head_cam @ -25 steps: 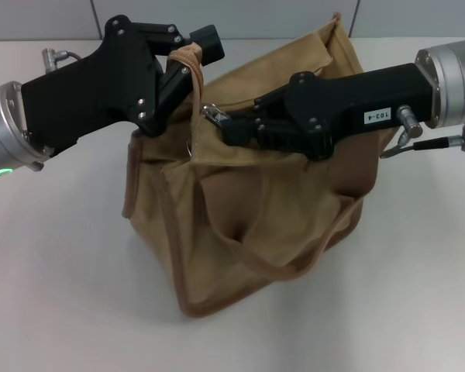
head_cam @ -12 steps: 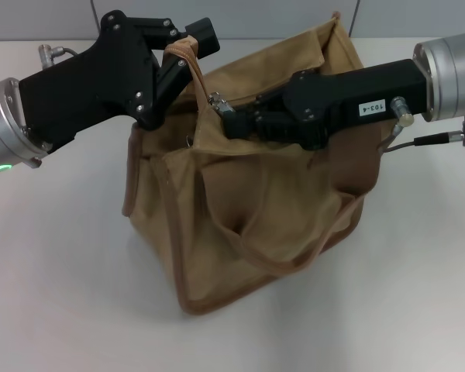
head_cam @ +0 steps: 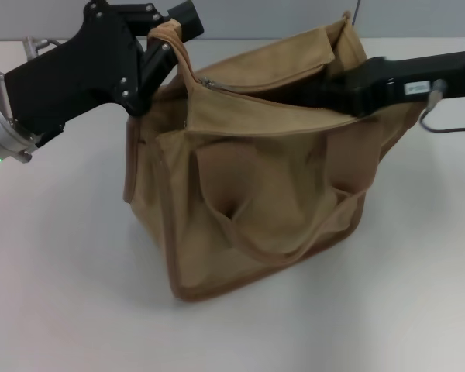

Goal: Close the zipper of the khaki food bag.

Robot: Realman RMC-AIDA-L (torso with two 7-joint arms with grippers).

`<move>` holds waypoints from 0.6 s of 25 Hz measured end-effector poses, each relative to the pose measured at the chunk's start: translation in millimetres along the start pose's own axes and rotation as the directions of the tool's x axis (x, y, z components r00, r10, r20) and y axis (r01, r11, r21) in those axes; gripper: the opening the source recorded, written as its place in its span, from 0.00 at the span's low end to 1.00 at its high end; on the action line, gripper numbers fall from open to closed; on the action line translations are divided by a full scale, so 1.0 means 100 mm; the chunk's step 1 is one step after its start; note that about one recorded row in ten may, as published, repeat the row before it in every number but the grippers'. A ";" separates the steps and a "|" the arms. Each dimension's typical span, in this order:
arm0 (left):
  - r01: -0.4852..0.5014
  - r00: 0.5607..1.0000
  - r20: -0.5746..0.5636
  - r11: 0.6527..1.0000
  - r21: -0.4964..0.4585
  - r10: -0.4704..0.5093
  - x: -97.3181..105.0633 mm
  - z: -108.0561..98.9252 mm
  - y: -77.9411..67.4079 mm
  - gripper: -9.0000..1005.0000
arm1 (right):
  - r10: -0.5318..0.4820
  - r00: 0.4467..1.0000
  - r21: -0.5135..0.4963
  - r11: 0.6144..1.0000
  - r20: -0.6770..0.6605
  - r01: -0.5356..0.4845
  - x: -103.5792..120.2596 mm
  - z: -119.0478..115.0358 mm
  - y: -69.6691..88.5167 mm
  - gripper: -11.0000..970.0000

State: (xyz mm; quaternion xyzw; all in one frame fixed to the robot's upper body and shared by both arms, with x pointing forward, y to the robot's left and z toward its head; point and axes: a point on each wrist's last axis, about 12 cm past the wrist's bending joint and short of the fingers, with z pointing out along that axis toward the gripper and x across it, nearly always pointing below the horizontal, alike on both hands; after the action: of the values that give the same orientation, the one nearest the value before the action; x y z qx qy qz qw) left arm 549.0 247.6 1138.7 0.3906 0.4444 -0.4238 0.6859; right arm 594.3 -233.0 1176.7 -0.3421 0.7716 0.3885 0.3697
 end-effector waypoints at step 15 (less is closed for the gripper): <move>-0.014 1.000 0.006 0.999 0.037 0.014 -0.01 0.05 -0.02 0.01 | -0.164 0.949 -0.270 0.933 0.268 0.238 -0.06 0.11 0.26 0.15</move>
State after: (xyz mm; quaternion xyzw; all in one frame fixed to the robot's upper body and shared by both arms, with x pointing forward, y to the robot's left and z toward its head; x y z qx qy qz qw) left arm 548.4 243.1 1141.1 0.4049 0.4318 -0.4282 0.6828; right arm 579.5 -210.0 1186.0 -0.4220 0.6139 0.4991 0.4426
